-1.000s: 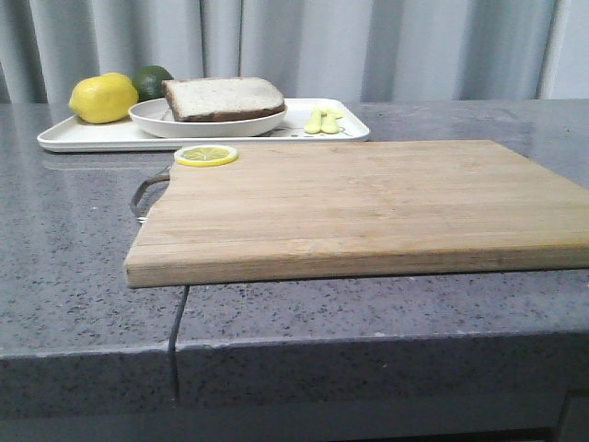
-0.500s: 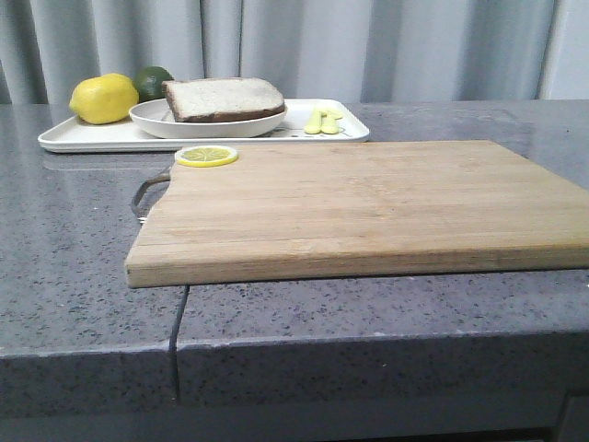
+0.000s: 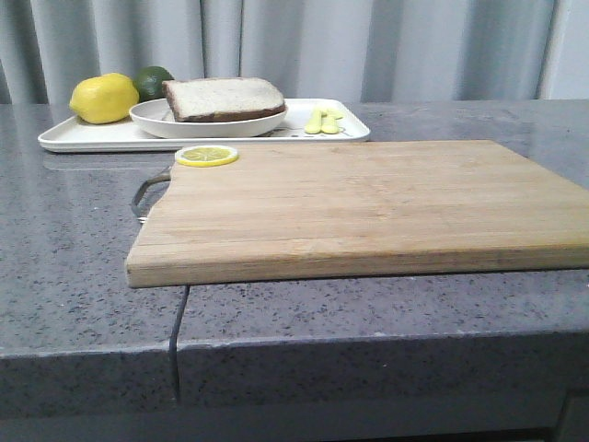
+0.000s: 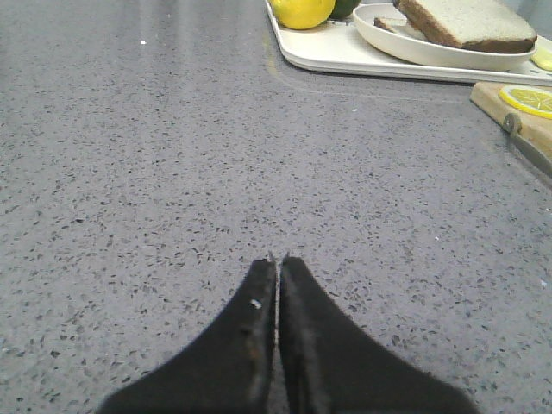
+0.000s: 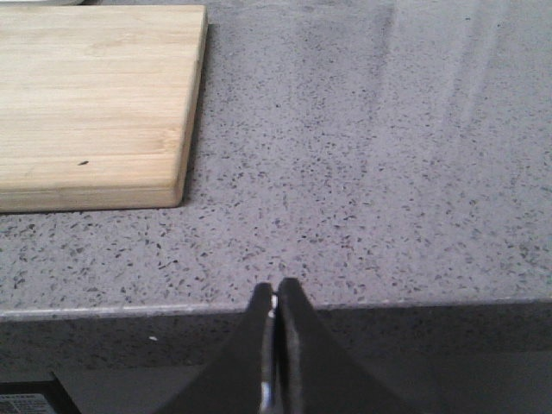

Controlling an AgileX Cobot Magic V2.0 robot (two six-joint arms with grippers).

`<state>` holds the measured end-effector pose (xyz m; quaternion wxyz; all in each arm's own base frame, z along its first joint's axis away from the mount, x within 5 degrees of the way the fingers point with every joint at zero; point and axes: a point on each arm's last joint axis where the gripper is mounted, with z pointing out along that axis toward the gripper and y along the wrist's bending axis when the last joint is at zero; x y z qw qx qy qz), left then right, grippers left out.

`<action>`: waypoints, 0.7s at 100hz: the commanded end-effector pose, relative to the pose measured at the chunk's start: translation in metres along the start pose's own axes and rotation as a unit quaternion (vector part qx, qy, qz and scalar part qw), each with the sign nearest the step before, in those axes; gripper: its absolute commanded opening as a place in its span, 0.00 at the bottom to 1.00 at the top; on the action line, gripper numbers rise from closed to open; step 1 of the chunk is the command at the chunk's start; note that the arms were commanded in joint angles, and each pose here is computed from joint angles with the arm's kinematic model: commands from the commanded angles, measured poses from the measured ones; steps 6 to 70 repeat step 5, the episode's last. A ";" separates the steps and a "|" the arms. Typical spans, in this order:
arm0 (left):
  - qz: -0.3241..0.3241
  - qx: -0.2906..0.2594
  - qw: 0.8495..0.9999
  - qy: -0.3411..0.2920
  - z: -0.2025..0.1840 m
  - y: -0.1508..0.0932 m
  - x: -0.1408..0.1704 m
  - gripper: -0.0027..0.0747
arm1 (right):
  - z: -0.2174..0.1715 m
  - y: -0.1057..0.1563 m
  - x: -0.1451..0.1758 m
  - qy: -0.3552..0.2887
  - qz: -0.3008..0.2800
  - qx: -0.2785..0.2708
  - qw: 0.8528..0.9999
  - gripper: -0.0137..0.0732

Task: Place bread and move sandwich to tray

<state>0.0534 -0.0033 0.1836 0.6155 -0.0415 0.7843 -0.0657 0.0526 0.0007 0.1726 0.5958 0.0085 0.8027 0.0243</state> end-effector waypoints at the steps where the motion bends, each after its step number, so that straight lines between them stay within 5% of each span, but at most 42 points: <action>1: 0.001 0.004 0.999 -0.031 -0.001 0.000 -0.001 0.01 | 0.000 -0.001 -0.001 -0.022 -0.005 0.004 1.000 0.08; 70: 0.001 0.004 0.999 -0.031 -0.001 0.000 -0.001 0.01 | 0.000 -0.001 -0.001 -0.022 -0.005 0.004 1.000 0.08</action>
